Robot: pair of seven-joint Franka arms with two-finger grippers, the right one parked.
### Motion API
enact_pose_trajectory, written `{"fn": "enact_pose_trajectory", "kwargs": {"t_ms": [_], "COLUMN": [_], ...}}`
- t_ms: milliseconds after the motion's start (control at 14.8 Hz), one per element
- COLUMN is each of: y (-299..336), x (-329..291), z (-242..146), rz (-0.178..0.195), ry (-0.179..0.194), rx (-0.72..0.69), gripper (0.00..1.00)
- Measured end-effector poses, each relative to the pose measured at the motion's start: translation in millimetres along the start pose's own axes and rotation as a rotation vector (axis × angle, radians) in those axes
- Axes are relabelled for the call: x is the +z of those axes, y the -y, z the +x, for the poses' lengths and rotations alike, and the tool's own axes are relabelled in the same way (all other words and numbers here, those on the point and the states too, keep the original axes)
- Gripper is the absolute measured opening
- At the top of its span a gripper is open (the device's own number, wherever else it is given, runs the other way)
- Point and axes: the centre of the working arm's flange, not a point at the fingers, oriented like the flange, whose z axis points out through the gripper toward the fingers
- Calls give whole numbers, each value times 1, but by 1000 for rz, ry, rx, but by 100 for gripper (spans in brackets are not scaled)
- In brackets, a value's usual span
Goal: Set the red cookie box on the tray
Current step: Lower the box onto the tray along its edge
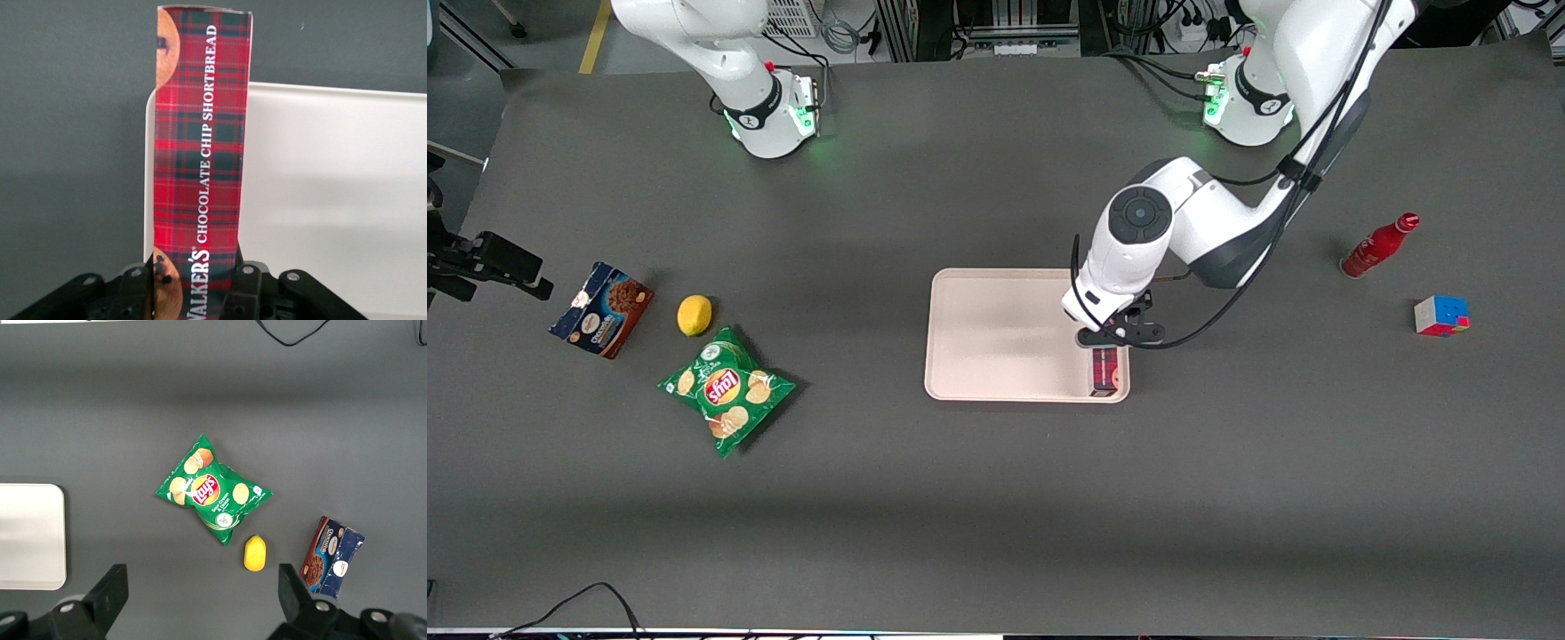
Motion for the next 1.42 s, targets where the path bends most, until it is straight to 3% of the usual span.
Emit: {"fn": "enact_pose_trajectory", "kwargs": {"t_ms": [202, 674, 1416], "y": [0, 4, 4], "x": [19, 43, 53], "z": [2, 7, 3], "rz": [-15, -25, -23], "ry": [19, 23, 11], "rx": [-1, 2, 24], "gripper": [38, 38, 38]}}
